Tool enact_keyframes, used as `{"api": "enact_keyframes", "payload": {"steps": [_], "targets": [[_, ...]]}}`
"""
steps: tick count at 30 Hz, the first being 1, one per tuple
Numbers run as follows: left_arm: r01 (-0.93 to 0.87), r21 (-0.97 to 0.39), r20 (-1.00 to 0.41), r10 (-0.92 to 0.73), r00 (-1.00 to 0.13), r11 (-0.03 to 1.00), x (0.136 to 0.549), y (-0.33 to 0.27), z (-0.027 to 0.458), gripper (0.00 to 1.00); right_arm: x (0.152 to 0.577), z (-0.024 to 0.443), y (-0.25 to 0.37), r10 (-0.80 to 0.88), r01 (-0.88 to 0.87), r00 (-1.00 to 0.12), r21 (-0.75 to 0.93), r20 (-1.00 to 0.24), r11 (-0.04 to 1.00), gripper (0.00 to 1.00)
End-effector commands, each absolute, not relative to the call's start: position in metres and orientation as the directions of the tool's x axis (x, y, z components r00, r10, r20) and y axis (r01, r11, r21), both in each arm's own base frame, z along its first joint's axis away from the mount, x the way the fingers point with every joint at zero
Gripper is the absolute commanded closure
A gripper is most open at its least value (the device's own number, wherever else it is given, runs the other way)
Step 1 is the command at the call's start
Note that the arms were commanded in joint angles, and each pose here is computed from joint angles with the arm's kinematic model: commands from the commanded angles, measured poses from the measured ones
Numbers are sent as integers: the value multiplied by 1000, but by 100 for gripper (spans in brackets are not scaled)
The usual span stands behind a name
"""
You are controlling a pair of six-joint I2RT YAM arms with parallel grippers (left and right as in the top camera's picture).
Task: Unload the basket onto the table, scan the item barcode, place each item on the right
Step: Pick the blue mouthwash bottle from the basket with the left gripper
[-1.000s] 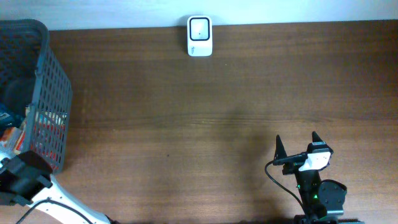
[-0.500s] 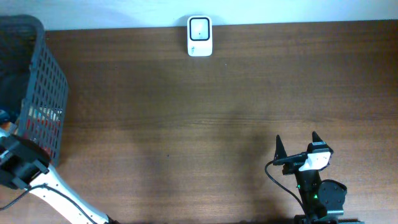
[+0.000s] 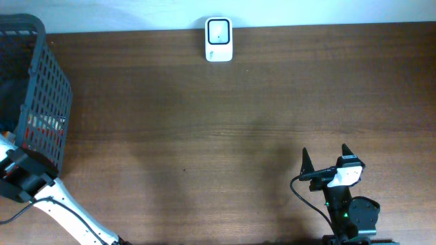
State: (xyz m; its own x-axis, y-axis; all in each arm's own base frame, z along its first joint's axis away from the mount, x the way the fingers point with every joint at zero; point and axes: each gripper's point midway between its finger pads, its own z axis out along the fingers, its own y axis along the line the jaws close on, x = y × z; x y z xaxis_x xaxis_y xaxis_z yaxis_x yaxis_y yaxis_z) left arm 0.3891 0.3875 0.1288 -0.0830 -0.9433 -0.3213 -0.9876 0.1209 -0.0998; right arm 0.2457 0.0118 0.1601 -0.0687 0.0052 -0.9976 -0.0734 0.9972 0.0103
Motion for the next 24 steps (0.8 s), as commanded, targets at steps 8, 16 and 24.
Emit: {"api": "enact_keyframes", "payload": {"steps": [8, 16, 24], "targets": [[-985, -129, -434, -900, -45, 112, 368, 383, 206, 81, 246, 158, 12, 16, -70, -72, 21, -997, 997, 1], [-907, -369, -477, -879, -4, 205, 359, 336, 318, 1, 246, 158, 12, 16, -70, -72, 21, -997, 997, 1], [-986, -159, -431, -902, 27, 47, 380, 395, 186, 1, 246, 158, 12, 16, -70, -72, 21, -997, 997, 1]]}}
